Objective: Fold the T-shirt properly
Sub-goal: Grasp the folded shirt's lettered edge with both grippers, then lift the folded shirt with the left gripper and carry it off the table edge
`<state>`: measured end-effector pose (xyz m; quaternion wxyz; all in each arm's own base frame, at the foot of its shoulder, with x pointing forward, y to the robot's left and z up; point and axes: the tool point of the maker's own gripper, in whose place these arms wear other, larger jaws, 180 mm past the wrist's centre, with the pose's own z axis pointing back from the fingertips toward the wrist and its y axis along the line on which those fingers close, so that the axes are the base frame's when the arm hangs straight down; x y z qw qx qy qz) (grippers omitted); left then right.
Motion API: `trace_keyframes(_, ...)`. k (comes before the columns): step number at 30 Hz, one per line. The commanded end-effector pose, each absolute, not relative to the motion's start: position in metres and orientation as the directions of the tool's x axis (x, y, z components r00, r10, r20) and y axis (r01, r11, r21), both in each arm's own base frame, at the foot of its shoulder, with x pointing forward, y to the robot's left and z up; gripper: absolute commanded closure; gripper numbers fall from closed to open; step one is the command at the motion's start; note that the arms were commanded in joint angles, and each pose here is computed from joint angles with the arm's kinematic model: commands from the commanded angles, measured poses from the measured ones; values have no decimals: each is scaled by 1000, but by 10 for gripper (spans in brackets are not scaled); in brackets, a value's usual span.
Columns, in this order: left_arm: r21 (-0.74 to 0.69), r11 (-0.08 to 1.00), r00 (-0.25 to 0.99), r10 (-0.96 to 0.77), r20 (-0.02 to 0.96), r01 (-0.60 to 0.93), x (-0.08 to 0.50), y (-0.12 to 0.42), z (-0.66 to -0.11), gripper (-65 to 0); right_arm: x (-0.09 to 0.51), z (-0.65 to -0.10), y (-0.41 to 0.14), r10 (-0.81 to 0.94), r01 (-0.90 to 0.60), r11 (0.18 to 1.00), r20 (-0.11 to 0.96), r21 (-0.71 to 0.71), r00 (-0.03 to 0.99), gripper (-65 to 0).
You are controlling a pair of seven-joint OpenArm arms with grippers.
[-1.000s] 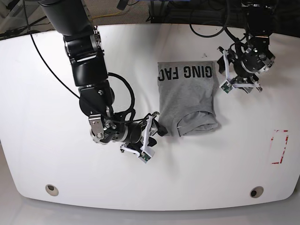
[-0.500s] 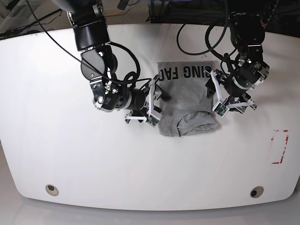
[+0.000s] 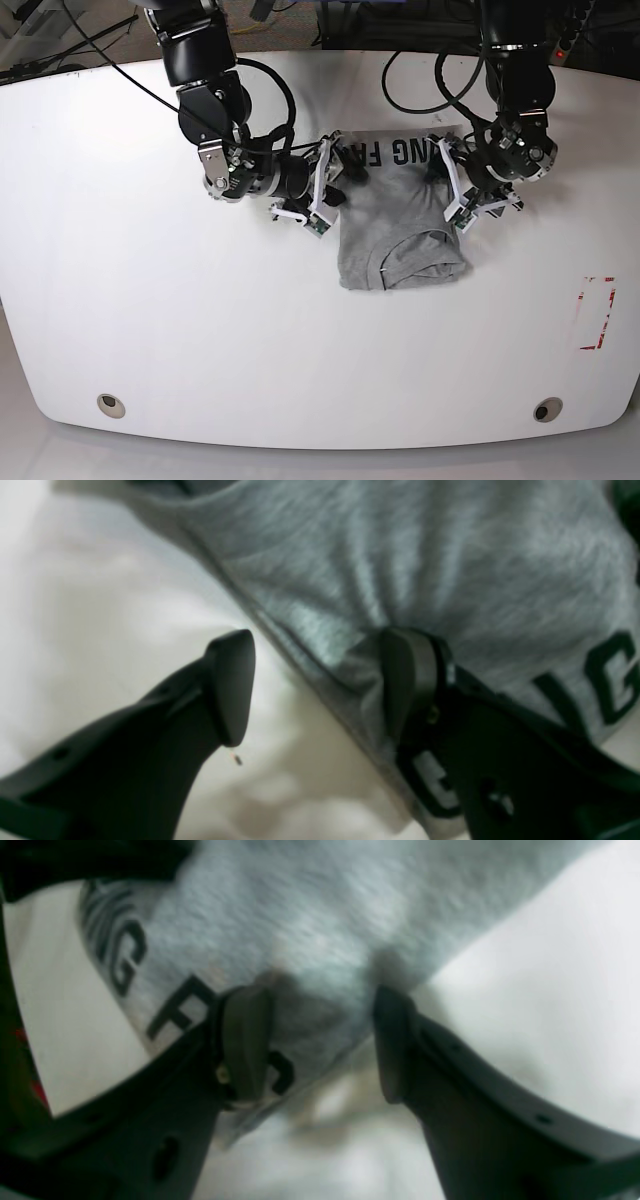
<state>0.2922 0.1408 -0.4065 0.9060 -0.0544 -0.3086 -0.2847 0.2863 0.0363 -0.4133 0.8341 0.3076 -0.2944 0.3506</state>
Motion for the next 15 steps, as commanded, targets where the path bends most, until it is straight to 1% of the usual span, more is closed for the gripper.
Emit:
trace_keyframes(1, 119, 830, 638, -503, 583, 545, 298, 153, -401, -372, 294, -416, 27, 404, -760, 577, 705, 297, 583, -306)
trace_keyframes(5, 158, 825, 623, -522, 583, 543, 308, 165, -392, -372, 295, -417, 14, 412, -760, 586, 704, 281, 578, -306)
trace_keyframes(10, 199, 821, 604, -537, 589, 535, 320, 176, -380, -372, 297, -401, 6, 426, -779, 585, 731, 226, 532, -306)
trace_keyframes(15, 280, 806, 509, -558, 655, 522, 337, 168, -337, -372, 298, -372, 8, 480, -817, 560, 750, 136, 454, -306)
